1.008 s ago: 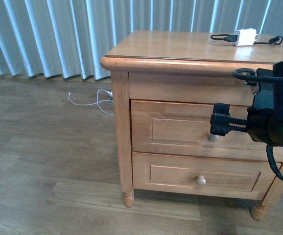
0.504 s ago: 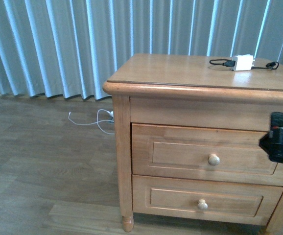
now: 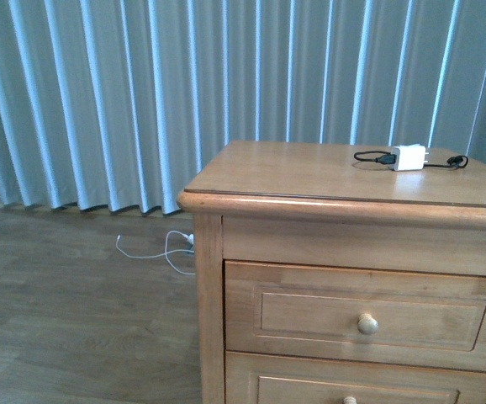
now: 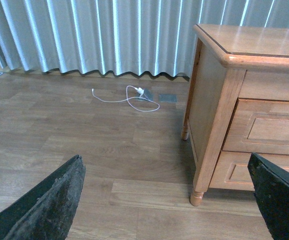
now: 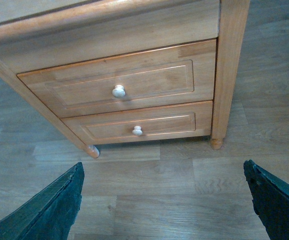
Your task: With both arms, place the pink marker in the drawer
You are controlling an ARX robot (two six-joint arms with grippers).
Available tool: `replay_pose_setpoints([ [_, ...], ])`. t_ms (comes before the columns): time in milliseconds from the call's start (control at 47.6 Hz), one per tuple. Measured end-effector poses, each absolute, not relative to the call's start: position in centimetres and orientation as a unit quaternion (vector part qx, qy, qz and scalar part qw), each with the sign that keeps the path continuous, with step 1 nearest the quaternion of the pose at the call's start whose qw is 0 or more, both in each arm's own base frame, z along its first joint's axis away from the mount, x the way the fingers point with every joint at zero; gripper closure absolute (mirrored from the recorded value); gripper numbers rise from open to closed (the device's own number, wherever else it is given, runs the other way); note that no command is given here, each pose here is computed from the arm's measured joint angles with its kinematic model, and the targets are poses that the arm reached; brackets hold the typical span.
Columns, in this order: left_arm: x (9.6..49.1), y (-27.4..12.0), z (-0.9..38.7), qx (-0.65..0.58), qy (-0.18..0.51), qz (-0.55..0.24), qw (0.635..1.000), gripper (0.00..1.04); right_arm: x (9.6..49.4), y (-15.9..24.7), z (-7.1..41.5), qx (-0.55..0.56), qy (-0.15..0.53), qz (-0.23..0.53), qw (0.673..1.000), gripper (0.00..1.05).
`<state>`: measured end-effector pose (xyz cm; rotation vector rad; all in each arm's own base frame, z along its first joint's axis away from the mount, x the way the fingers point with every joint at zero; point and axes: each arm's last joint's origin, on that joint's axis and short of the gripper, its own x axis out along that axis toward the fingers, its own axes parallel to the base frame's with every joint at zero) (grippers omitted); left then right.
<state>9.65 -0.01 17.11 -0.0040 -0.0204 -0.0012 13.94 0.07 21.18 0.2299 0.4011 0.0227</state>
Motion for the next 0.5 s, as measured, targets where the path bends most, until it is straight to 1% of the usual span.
replay_pose_setpoints([
  [126,9.7,0.0,17.1,-0.002,-0.01,-0.001,1.0,0.06,12.8,-0.2,21.5,0.126,0.171,0.003,0.977,0.09],
  [252,9.7,0.0,17.1,-0.002,-0.01,-0.001,1.0,0.06,12.7,-0.2,21.5,0.126,0.168,0.001,0.978,0.09],
  [315,9.7,0.0,17.1,-0.002,-0.01,-0.001,1.0,0.06,12.8,-0.1,20.8,0.085,0.099,-0.008,0.991,0.18],
  [336,9.7,0.0,17.1,-0.002,-0.01,-0.001,1.0,0.06,12.7,-0.1,20.7,0.078,0.087,-0.007,0.993,0.2],
  [378,9.7,0.0,17.1,-0.002,-0.01,0.0,1.0,0.06,12.5,-0.1,20.4,0.053,0.044,-0.003,0.998,0.27],
  [420,9.7,0.0,17.1,-0.002,-0.01,-0.001,1.0,0.06,12.3,0.0,20.4,0.033,0.006,-0.002,0.999,0.38],
  [441,9.7,0.0,17.1,-0.002,-0.01,-0.001,1.0,0.06,12.2,0.0,20.4,0.024,-0.001,-0.002,1.0,0.43],
  [504,9.7,0.0,17.1,-0.002,-0.01,0.0,1.0,0.06,12.0,0.0,20.0,0.015,-0.002,-0.001,1.0,0.54],
])
